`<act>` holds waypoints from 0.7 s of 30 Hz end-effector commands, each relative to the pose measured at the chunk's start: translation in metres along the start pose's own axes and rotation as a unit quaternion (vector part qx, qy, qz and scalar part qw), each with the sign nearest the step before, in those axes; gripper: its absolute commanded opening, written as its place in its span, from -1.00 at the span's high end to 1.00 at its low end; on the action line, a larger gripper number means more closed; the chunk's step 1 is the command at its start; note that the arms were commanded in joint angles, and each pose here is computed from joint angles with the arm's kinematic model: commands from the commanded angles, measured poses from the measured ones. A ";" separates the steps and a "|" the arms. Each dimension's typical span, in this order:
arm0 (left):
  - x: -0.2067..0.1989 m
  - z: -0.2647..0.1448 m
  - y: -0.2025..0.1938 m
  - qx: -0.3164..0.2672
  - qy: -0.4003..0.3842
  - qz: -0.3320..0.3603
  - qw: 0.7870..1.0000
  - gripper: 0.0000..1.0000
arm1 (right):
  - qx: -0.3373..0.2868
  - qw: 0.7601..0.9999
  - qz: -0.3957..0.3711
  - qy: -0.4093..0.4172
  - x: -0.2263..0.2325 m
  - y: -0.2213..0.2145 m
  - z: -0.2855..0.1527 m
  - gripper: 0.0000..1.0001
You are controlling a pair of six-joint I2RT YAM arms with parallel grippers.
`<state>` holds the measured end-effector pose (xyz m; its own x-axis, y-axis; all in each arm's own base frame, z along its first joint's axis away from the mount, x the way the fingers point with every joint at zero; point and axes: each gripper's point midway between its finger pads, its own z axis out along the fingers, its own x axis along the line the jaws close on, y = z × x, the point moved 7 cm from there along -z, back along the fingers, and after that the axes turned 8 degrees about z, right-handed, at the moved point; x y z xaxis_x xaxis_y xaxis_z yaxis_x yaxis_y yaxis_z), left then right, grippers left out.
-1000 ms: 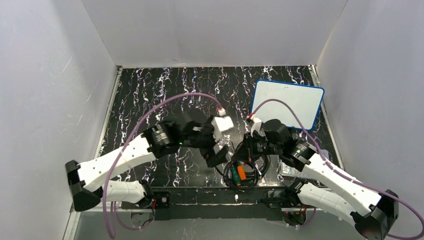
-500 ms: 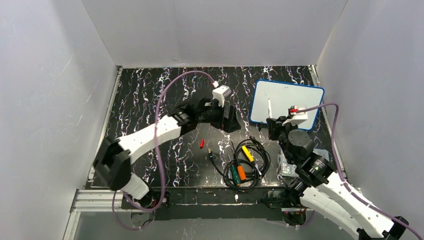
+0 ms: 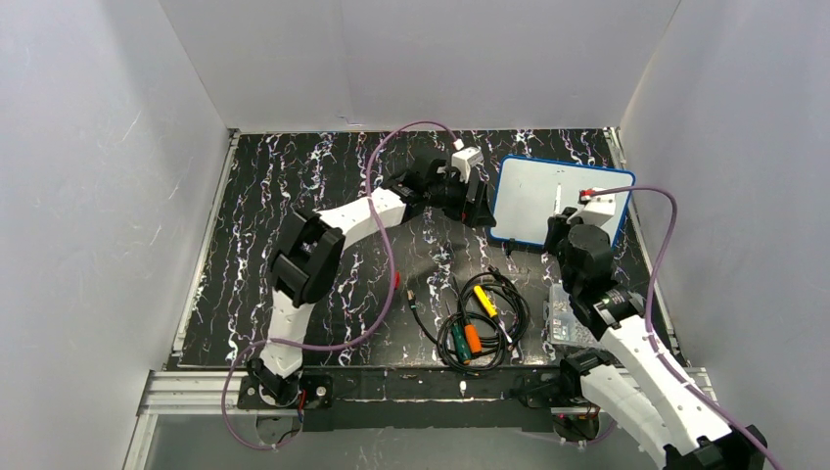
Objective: Write a sentence on the whiteboard
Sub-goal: Move the whiteboard to the center of the board.
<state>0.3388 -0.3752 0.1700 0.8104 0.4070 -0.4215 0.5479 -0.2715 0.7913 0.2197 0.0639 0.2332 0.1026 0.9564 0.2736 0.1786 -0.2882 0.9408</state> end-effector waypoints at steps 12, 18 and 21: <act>0.040 0.046 0.021 -0.022 -0.147 0.058 0.987 -0.30 | 0.009 0.988 0.061 0.139 0.030 0.019 0.006 0.97; 0.043 0.057 0.020 -0.023 -0.177 0.051 0.983 -0.08 | 0.016 0.986 0.062 0.153 0.036 0.023 0.008 0.97; 0.044 0.063 0.021 -0.024 -0.181 0.049 0.982 -0.01 | 0.018 0.985 0.066 0.157 0.038 0.023 0.008 0.97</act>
<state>0.3975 -0.4096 0.1179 0.8638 0.1287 -0.4871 0.5029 -0.2792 0.8180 0.2296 0.0872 0.2285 -0.1128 0.9078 0.4040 0.3013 -0.3562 0.8845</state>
